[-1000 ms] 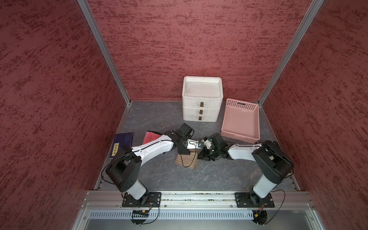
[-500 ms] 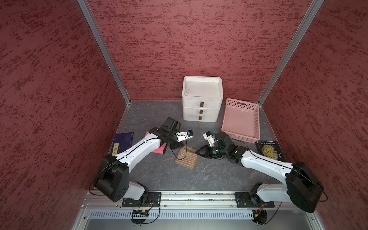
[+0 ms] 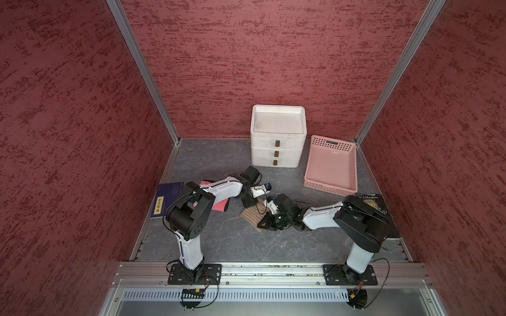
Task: Fold the square dishcloth
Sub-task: Smooth out the cleaning item at the center of the board, then reset both arms
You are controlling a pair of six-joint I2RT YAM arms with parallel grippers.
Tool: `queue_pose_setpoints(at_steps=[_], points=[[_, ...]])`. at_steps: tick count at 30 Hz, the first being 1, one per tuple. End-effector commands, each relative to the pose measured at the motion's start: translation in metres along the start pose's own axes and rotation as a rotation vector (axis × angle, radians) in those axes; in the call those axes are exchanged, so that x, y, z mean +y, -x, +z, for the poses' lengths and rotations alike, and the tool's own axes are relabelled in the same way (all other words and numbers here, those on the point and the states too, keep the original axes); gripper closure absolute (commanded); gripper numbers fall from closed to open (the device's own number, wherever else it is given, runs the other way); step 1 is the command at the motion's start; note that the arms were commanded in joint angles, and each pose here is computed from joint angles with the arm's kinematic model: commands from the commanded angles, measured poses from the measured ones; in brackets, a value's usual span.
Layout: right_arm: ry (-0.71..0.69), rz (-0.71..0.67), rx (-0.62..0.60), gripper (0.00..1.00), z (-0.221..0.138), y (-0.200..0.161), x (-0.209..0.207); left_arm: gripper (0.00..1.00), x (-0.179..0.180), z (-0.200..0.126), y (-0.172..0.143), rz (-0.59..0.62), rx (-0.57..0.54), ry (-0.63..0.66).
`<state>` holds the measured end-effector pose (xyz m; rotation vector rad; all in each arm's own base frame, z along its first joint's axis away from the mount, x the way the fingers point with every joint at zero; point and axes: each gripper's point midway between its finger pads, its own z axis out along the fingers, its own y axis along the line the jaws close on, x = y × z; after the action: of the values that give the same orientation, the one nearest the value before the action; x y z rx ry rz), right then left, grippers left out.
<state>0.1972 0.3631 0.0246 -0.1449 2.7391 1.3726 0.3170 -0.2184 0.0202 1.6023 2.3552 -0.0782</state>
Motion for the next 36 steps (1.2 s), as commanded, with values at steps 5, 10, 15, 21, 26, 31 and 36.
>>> queue_pose_setpoints(at_steps=[5,10,15,21,26,31,36], points=[[-0.076,0.011,-0.078,0.92,-0.018,0.002,-0.02,0.55,0.008,-0.002,-0.006,-0.033,0.026,0.049],[0.012,-0.095,-0.112,0.79,-0.043,0.018,0.038,0.34,0.036,-0.052,0.013,-0.128,-0.101,0.109],[-0.137,-0.245,-0.218,0.33,-0.089,0.046,0.064,0.0,0.068,-0.134,0.015,-0.319,-0.312,0.173],[-0.551,-0.438,-0.668,0.02,-0.23,0.093,0.058,0.0,0.119,-0.2,-0.041,-0.689,-0.562,0.297],[-0.824,-0.39,-0.947,0.01,-0.328,0.113,0.022,0.0,0.14,-0.198,-0.092,-0.896,-0.723,0.375],[-0.997,-0.297,-1.128,0.02,-0.378,0.108,-0.029,0.0,0.14,-0.168,-0.114,-0.941,-0.766,0.45],[-0.877,-0.266,-1.233,0.02,-0.382,0.107,-0.043,0.0,0.139,-0.145,-0.121,-0.89,-0.782,0.564]])
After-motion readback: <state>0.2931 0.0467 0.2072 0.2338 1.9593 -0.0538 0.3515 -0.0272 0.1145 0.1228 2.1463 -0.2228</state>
